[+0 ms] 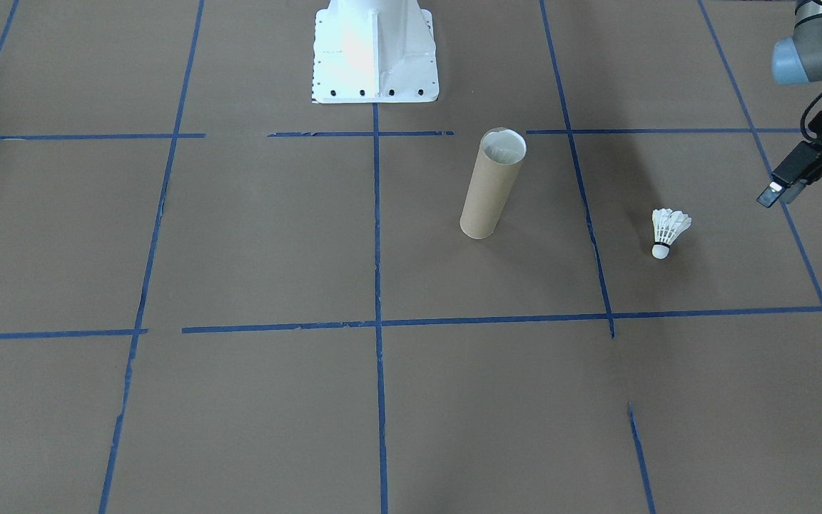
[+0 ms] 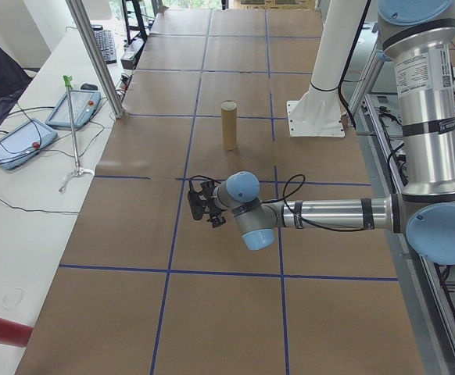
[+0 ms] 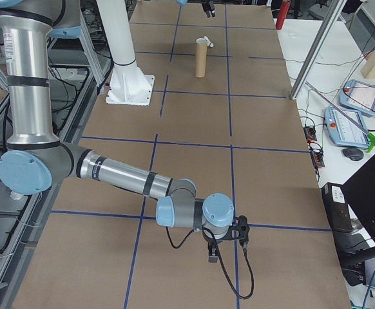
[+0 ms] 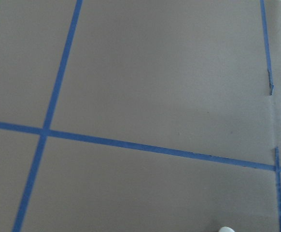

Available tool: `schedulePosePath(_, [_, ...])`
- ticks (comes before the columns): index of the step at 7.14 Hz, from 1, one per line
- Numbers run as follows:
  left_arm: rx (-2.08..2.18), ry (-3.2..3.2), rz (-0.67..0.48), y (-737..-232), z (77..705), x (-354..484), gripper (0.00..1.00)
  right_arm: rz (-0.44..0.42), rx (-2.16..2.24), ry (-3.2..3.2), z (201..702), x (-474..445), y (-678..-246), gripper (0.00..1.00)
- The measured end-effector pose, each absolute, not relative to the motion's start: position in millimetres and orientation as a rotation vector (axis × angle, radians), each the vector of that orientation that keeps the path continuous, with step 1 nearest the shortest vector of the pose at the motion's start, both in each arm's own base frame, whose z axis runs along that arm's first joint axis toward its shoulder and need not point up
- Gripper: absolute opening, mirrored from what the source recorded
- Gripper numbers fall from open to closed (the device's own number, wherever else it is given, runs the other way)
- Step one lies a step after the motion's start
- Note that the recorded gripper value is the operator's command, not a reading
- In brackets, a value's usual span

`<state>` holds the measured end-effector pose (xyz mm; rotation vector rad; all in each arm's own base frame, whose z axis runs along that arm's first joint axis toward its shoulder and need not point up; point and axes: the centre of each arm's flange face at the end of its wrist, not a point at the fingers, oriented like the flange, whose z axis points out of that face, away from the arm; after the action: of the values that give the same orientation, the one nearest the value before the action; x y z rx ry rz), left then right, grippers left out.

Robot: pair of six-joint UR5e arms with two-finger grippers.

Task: Collect badminton balls into bucket

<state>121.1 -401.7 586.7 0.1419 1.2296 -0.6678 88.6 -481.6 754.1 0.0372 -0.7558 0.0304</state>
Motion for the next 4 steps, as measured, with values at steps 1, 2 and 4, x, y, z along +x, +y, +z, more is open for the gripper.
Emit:
schedulePosePath(1, [0.094,1.254,-0.773,-388.7,589.7,145.7,1.0,0.03,0.037,-0.756,754.1,88.6,-481.6,1.0])
schedulePosePath(2, [0.053,1.265,-0.864,-379.5,590.8,171.8,1.0,0.03,0.037,-0.756,754.1,88.6,-481.6,1.0])
schedulePosePath(4, [-0.044,1.279,-1.014,-364.7,590.2,214.4,1.0,0.031,0.037,-0.756,754.1,88.6,-481.6,1.0])
